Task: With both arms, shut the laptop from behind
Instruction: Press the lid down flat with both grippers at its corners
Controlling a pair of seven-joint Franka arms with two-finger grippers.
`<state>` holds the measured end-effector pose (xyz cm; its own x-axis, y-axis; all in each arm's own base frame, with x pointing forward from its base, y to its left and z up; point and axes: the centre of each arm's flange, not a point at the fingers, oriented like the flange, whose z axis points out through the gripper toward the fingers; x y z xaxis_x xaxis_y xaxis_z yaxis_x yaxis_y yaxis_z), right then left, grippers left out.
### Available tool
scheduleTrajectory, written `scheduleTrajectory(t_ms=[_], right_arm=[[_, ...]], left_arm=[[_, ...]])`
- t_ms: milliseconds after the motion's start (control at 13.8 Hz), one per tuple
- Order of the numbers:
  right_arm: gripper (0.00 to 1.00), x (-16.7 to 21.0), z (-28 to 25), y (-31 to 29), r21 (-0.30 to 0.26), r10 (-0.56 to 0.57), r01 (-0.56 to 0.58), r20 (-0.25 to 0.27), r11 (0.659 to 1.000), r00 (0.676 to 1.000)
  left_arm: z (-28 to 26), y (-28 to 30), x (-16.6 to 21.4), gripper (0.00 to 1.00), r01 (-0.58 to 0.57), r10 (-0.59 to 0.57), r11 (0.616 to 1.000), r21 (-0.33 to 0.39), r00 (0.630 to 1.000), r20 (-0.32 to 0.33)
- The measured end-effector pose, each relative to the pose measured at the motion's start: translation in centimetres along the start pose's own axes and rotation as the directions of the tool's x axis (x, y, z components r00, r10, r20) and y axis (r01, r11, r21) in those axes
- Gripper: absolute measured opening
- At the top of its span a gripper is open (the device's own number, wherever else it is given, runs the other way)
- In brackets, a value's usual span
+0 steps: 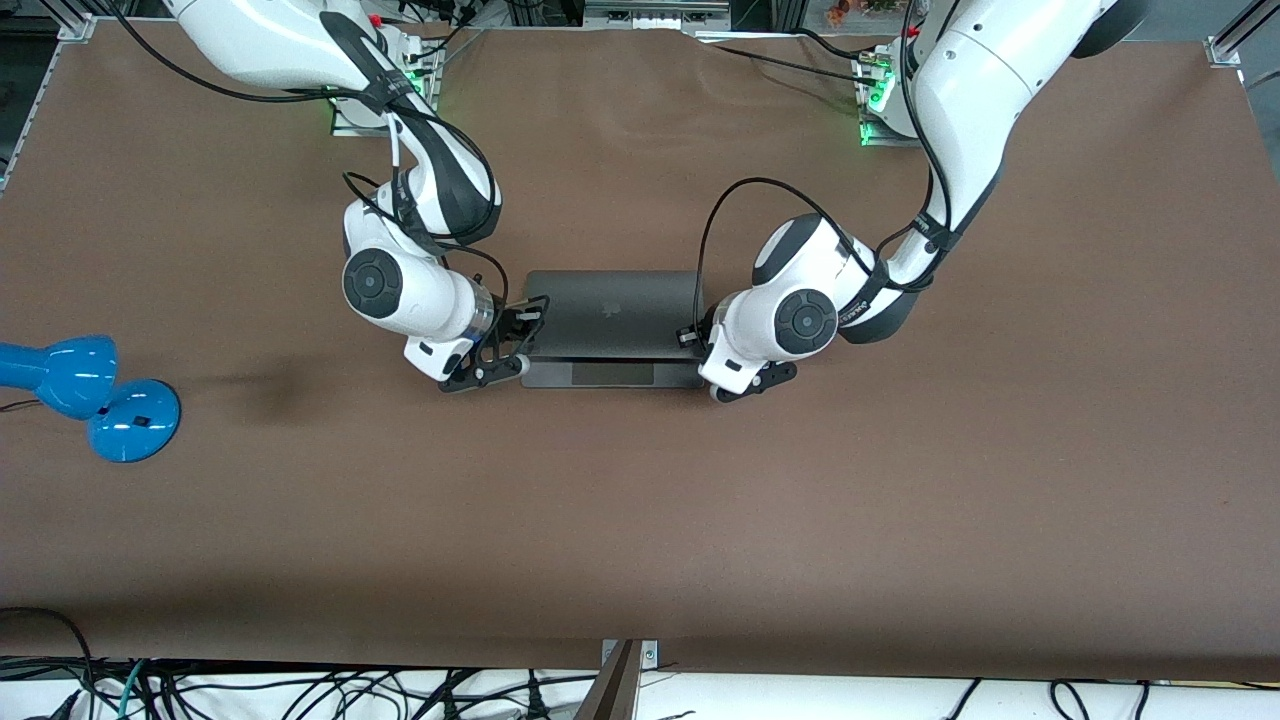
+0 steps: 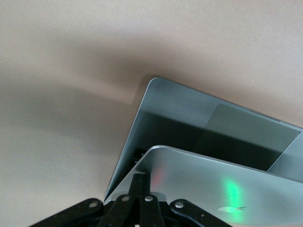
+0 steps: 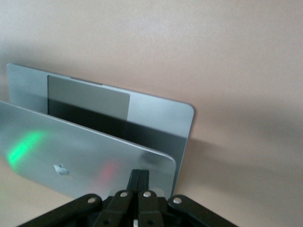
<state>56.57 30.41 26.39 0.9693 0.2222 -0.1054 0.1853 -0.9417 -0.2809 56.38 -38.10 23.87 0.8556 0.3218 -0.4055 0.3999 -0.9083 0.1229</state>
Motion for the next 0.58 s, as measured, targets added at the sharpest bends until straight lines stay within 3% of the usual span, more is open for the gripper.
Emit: scheduleTrajectory(t_ms=[581], right_arm=[[0.03, 1.3, 3.0, 1.3, -0.001, -0.044, 0.044, -0.052, 0.999, 0.998]], left_arm=[[1.5, -0.5, 2.1, 0.01, 0.027, -0.027, 1.0, -0.012, 1.0, -0.01]])
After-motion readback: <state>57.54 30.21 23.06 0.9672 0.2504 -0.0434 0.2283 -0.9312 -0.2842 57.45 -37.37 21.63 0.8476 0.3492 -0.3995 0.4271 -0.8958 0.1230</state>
